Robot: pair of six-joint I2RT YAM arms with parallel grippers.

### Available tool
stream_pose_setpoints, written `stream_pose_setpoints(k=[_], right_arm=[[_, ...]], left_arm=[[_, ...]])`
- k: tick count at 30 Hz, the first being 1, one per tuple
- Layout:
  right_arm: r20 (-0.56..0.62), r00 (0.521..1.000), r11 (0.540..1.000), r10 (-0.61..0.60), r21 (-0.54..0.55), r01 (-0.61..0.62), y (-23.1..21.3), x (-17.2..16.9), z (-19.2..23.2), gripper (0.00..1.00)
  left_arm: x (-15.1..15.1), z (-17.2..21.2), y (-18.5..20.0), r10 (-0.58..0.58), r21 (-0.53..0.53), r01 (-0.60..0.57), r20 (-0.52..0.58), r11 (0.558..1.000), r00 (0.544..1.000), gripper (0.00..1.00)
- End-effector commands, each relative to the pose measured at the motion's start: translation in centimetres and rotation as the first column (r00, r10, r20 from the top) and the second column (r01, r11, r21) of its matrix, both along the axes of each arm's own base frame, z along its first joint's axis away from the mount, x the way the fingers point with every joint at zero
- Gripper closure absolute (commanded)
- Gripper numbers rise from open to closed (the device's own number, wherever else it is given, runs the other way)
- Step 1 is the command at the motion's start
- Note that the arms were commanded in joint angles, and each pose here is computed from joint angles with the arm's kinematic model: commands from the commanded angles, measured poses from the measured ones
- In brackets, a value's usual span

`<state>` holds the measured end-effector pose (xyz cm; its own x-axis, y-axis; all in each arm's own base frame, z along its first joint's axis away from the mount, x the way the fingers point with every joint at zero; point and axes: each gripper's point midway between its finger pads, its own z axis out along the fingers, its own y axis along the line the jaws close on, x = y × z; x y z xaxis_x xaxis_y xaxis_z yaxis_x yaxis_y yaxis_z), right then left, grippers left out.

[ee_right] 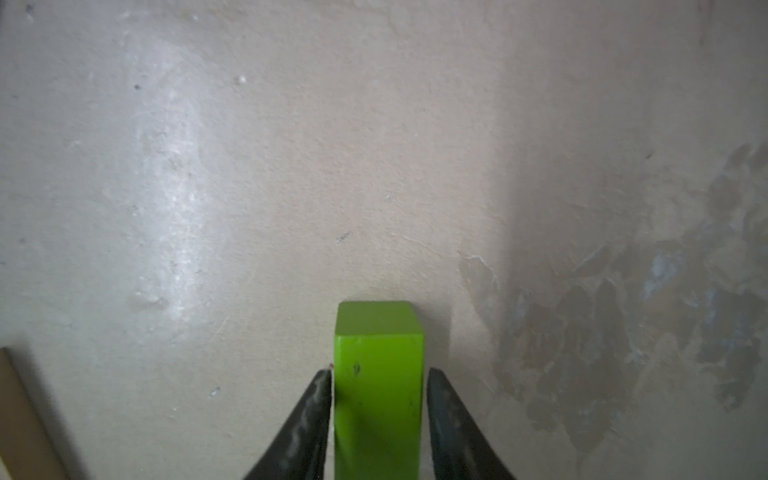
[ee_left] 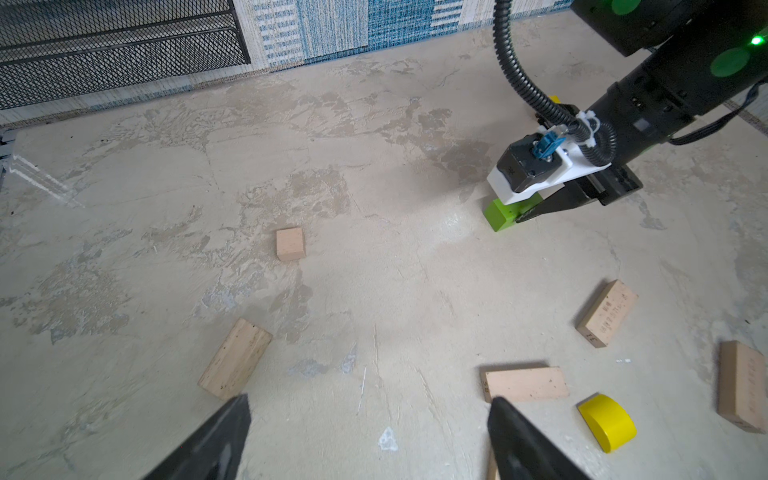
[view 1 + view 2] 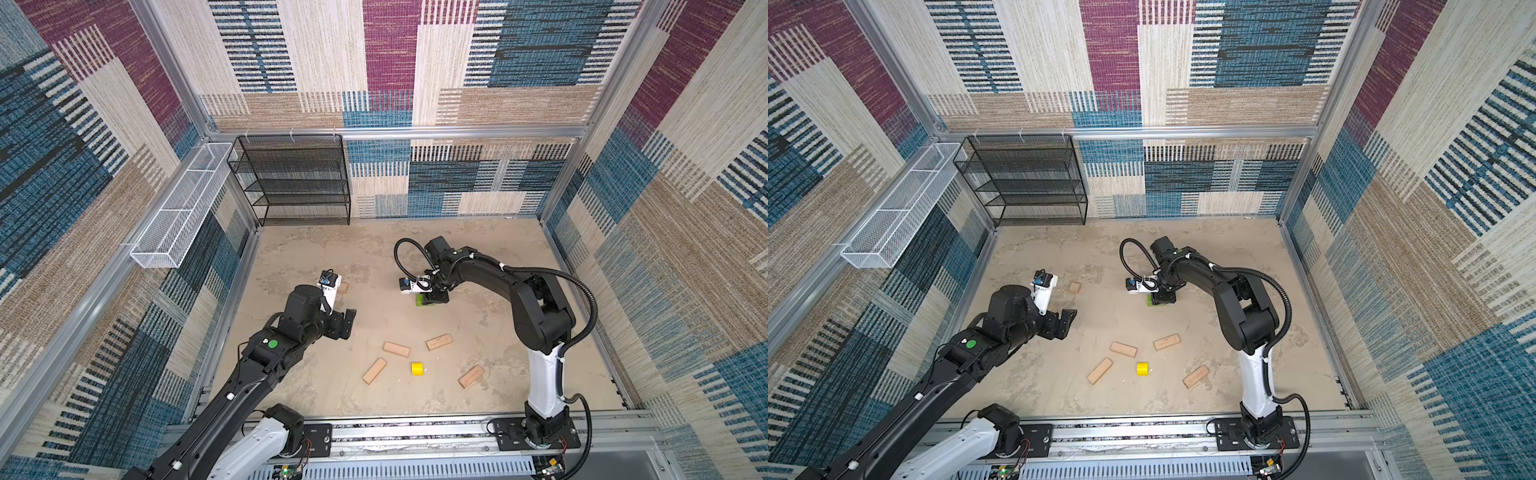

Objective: Build the wood block tower

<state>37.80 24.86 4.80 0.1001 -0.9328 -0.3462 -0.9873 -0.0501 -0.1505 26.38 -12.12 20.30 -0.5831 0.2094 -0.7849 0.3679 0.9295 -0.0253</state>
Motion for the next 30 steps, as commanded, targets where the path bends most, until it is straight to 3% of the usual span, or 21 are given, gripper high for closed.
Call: stream_pose_setpoints(k=[1,7,9,11,12,22,30], right_arm=[[0.002,1.0,1.0,0.018,0.021,-0.018,0.4,0.0,0.4,0.57],[0.013,1.0,0.999,0.02,0.027,-0.02,0.5,0.0,0.9,0.53],[0.025,0.999,0.999,0.02,0.036,-0.021,0.5,0.0,1.4,0.42],[0.047,0.999,0.999,0.02,0.045,-0.022,0.6,0.2,2.1,0.16],[0.061,0.998,0.998,0.02,0.05,-0.023,0.7,0.2,2.6,0.1],[0.254,0.967,0.974,-0.019,0.223,-0.04,2.7,-0.9,10.6,0.12],[0.363,0.925,0.91,-0.111,0.411,-0.052,7.1,-6.9,15.0,0.15]], left_arm=[[0.1,0.3,0.1,0.001,0.002,-0.001,0.017,1.0,1.0,0.06],[0.0,0.4,0.1,0.001,0.0,-0.001,0.021,1.0,1.0,0.06],[0.0,0.5,0.2,0.003,0.0,-0.003,0.024,1.0,1.0,0.06],[0.0,0.5,0.3,0.006,0.003,-0.007,0.028,1.0,1.0,0.06],[0.0,0.6,0.3,0.009,0.005,-0.009,0.03,1.0,1.0,0.06],[0.3,0.9,1.5,0.07,0.036,-0.072,0.043,0.997,0.997,0.06],[0.4,1.2,1.8,0.091,0.027,-0.092,0.049,0.995,0.995,0.06]])
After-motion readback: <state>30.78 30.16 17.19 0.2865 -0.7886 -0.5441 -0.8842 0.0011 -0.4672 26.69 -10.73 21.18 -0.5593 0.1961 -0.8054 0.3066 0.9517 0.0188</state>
